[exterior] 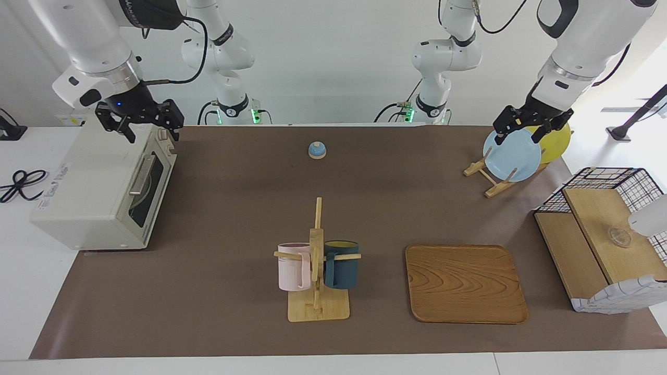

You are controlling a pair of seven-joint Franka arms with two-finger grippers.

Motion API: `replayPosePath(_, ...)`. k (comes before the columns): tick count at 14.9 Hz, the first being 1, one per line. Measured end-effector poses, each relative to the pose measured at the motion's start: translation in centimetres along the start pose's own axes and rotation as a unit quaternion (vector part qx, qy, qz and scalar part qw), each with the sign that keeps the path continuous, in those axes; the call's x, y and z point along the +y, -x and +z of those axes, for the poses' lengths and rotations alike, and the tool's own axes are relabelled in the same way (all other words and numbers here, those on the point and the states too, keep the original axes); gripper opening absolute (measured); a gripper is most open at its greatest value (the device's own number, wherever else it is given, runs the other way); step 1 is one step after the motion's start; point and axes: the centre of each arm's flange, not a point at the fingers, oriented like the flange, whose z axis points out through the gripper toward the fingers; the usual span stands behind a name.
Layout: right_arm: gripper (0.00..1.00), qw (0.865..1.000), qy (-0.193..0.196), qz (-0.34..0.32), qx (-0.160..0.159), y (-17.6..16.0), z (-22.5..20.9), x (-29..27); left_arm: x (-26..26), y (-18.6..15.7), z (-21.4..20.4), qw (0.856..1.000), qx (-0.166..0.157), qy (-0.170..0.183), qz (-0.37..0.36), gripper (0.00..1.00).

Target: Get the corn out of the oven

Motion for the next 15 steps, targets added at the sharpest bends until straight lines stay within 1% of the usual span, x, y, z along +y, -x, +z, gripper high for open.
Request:
replayPosePath(8,1.00,1.000,0.000,0.001,0.000,0.0,0.0,0.1,0.0,0.0,0.0,1.000,0.000,0.000,0.000,1.00)
replayPosePath(11,1.00,1.000,-0.001,0.014,0.001,0.1,0.2,1.5,0.0,0.0,0.0,1.000,0.000,0.000,0.000,1.00)
replayPosePath(12,0.93,1.000,0.000,0.022,0.008,0.0,0.4,2.4,0.0,0.0,0.0,1.000,-0.001,0.000,0.000,1.00)
replayPosePath(13,0.82,0.999,0.000,0.031,0.017,-0.1,1.0,3.5,0.0,0.0,0.1,1.000,-0.001,0.000,0.000,1.00)
replayPosePath(14,0.71,0.999,0.000,0.040,0.022,-0.1,2.2,4.6,0.0,0.0,0.1,1.000,-0.001,0.000,0.000,1.00)
replayPosePath(15,0.57,0.999,0.000,0.045,0.023,0.3,3.6,5.3,0.0,0.0,0.1,1.000,-0.001,0.000,0.000,1.00)
